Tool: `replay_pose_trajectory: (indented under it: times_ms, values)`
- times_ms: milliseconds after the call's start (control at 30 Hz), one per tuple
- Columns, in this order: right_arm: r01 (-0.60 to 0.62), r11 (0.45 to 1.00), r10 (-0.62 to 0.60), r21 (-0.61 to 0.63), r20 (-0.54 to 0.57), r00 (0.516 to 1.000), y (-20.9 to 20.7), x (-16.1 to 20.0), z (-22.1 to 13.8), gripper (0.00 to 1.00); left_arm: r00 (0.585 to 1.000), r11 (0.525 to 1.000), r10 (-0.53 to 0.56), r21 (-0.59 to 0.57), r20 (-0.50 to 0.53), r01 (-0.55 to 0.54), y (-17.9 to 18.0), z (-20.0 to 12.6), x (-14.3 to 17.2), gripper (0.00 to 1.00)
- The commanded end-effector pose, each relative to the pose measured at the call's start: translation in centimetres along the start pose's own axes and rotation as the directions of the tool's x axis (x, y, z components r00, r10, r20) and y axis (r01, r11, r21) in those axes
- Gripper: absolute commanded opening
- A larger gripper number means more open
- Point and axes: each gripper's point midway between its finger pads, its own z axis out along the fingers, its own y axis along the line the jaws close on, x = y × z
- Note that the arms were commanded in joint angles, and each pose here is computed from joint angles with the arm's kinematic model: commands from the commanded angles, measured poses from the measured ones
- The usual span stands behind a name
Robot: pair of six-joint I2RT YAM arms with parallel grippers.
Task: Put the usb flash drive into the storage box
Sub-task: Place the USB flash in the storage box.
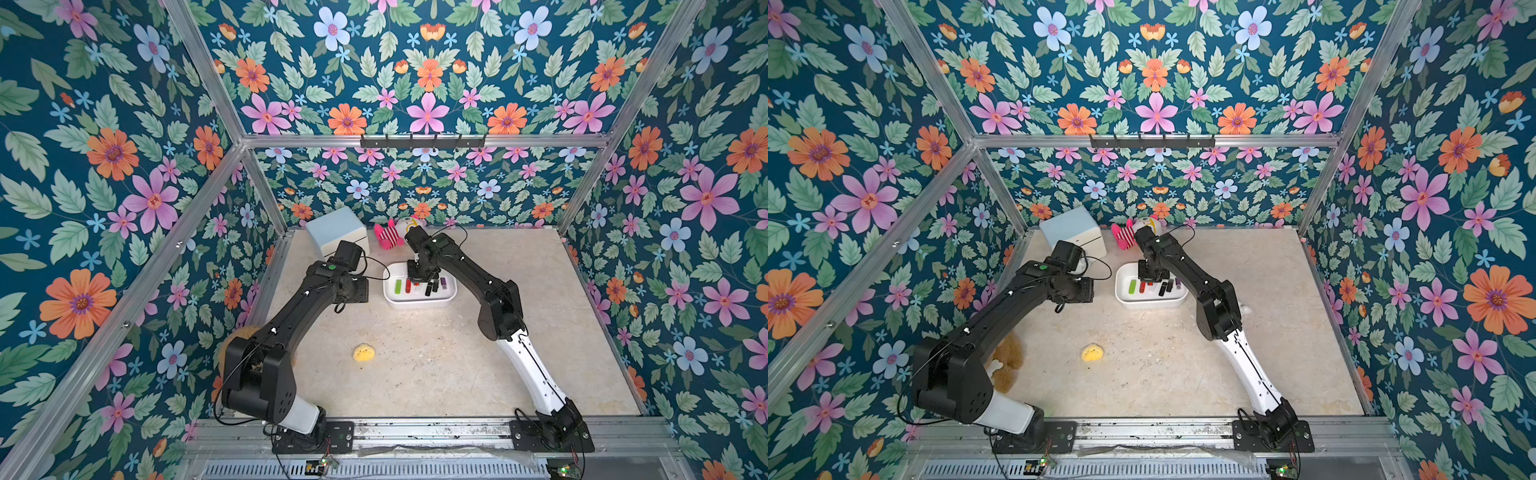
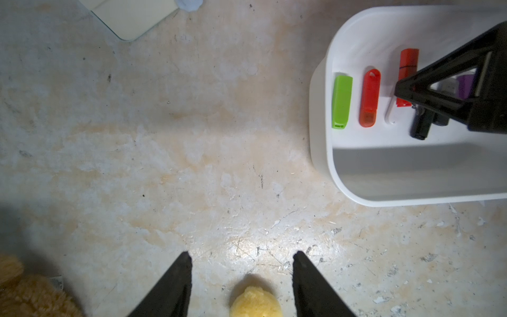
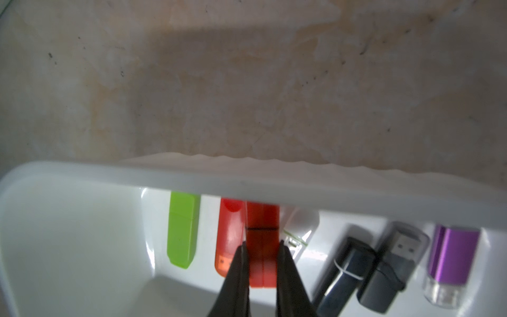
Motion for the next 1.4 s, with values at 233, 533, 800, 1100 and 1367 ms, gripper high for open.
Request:
replay_pose_trajectory:
  times_ms: [233, 533, 800, 1100, 1367]
  values:
    - [0.009, 1.000, -0.009, 0.001, 0.019, 1.000, -0.3, -0.7, 0.6, 0.00, 1.000, 1.000, -0.008, 0.001, 0.004, 0.008, 0.3, -0.2, 0.0, 0.62]
    - [0.003, 1.000, -0.003, -0.010, 0.014, 1.000, -0.6, -0.9, 1.2, 0.00, 1.000, 1.000, -0.012, -0.004, 0.006, 0.012, 0.6, -0.3, 0.1, 0.62]
    - [0.009, 1.000, -0.009, -0.015, 0.005, 1.000, -0.5, -0.7, 1.5, 0.00, 1.000, 1.000, -0.015, -0.005, 0.007, 0.015, 0.8, -0.3, 0.2, 0.62]
    - [0.011, 1.000, -0.011, -0.003, 0.004, 1.000, -0.7, -0.7, 1.4, 0.22, 1.000, 1.000, -0.018, -0.001, 0.007, 0.018, 0.8, -0.3, 0.2, 0.62]
    - [0.015, 1.000, -0.015, 0.005, 0.006, 1.000, -0.8, -0.7, 1.3, 0.37, 1.000, 1.000, -0.018, -0.003, 0.007, 0.018, 0.8, -0.4, 0.3, 0.63]
